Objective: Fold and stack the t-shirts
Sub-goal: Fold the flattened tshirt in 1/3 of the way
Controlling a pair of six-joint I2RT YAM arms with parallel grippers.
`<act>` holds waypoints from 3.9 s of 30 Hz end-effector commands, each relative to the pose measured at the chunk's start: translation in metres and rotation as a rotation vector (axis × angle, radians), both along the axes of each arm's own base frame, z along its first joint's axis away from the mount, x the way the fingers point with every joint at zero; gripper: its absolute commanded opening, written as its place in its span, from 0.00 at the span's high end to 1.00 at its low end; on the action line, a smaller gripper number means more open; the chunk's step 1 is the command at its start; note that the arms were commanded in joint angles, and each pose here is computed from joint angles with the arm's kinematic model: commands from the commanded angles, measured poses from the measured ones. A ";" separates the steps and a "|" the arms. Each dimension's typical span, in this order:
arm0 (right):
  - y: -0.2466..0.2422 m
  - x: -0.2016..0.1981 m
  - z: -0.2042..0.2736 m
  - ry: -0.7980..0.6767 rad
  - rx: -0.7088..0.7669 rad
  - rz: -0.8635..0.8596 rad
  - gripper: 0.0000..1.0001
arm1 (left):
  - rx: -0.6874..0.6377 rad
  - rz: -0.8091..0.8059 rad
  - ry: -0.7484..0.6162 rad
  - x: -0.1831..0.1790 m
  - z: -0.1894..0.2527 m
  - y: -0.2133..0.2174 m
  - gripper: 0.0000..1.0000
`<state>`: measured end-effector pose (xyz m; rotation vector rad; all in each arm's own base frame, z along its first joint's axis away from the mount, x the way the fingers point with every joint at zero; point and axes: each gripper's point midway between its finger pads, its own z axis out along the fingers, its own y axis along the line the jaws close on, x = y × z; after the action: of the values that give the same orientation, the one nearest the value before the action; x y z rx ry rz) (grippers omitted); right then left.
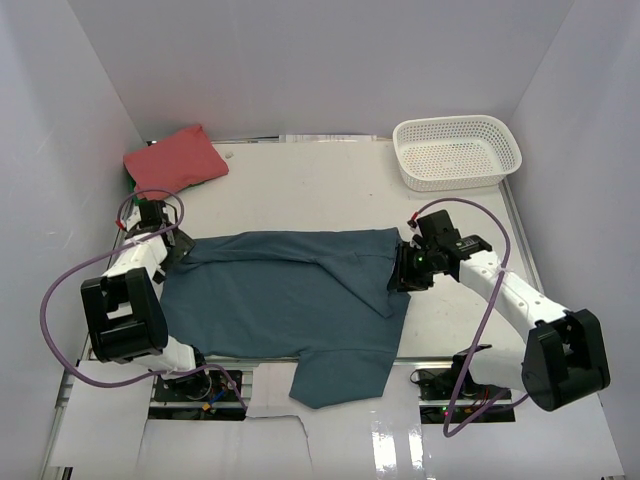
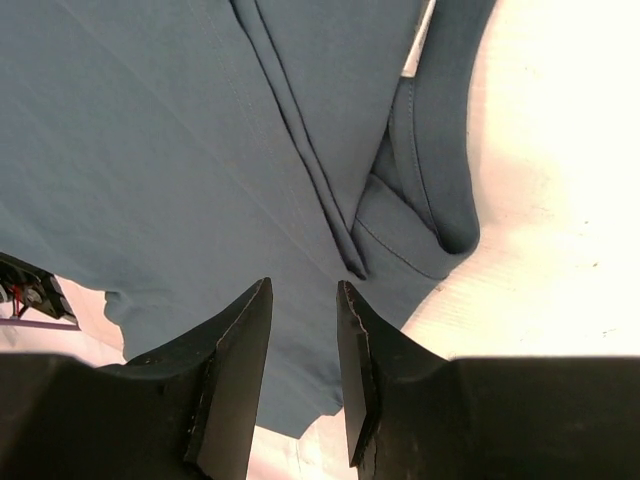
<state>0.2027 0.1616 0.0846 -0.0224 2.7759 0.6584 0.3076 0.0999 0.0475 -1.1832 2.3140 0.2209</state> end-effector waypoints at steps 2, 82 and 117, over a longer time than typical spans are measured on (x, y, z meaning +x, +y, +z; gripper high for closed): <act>0.009 0.021 0.016 -0.075 0.020 0.018 0.61 | 0.019 0.040 -0.074 0.005 0.019 0.006 0.02; 0.029 0.179 -0.088 0.052 -0.218 0.018 0.62 | -0.105 -0.572 -0.026 0.095 -0.035 -0.108 0.05; -0.139 0.288 -0.077 0.036 -0.341 -0.317 0.63 | -0.219 -0.698 -0.054 0.152 -0.060 -0.237 0.07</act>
<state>0.4895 0.0584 0.0250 0.3162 2.7726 0.2509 0.4995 -0.1260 0.0379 -0.3614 2.3862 -0.3092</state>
